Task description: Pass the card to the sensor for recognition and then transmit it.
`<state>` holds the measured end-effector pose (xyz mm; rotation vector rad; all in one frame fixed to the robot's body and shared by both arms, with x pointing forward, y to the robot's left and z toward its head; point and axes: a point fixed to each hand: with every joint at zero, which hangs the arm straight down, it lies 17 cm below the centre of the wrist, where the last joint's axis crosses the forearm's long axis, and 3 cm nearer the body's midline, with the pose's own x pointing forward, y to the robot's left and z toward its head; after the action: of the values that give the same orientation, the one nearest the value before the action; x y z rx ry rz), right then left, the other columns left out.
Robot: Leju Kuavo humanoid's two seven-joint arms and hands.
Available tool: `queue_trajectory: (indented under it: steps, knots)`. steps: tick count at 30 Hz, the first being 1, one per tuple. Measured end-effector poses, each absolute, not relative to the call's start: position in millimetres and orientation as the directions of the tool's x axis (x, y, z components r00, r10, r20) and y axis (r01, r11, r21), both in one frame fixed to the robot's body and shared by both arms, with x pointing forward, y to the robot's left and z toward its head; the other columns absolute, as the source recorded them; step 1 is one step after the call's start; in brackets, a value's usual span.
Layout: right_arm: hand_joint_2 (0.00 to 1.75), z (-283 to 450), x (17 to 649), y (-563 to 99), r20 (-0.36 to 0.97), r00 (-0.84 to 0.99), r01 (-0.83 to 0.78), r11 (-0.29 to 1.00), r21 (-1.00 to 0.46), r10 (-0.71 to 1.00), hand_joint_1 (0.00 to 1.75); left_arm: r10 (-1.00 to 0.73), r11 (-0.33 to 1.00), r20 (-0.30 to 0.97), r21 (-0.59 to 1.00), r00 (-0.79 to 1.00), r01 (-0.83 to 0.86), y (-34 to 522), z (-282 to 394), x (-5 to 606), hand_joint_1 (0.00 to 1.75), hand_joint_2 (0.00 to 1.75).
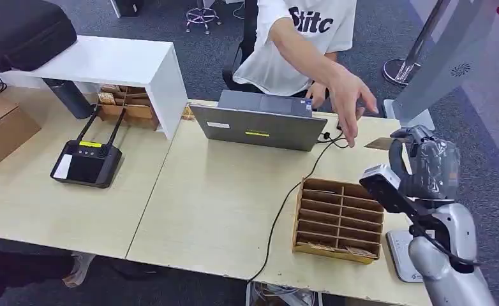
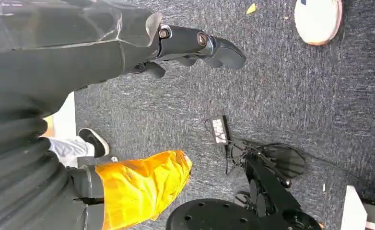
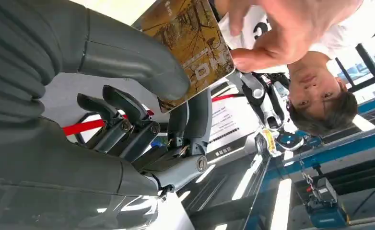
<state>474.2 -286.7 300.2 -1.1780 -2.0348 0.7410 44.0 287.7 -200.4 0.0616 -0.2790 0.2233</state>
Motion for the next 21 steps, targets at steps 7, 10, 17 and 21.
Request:
queue_trajectory:
  steps: [7, 10, 17, 21]
  knots:
    - [1.75, 326.8, 472.1, -286.1, 0.257, -0.409, 0.559, 0.463, -0.688, 0.876, 1.75, 0.186, 0.978, 0.290, 0.036, 0.939, -0.205, 287.6, -201.4, 47.9, 0.00, 1.75]
    - [1.75, 331.5, 505.1, -273.3, 0.289, -0.410, 0.478, 0.474, -0.739, 0.865, 1.75, 0.136, 0.986, 0.323, 0.044, 0.937, -0.158, 289.1, -204.5, 60.2, 0.00, 1.75]
    - [1.75, 345.1, 605.5, -232.4, 0.282, -0.328, 0.314, 0.385, -0.868, 0.902, 1.75, 0.065, 0.994, 0.362, 0.061, 0.930, -0.093, 299.1, -223.4, 87.4, 0.00, 1.75]
    - [1.75, 342.4, 625.5, -204.3, 0.256, -0.318, 0.263, 0.344, -0.901, 0.913, 1.75, 0.071, 0.994, 0.314, 0.053, 0.947, -0.092, 297.8, -231.5, 77.2, 0.00, 1.75]
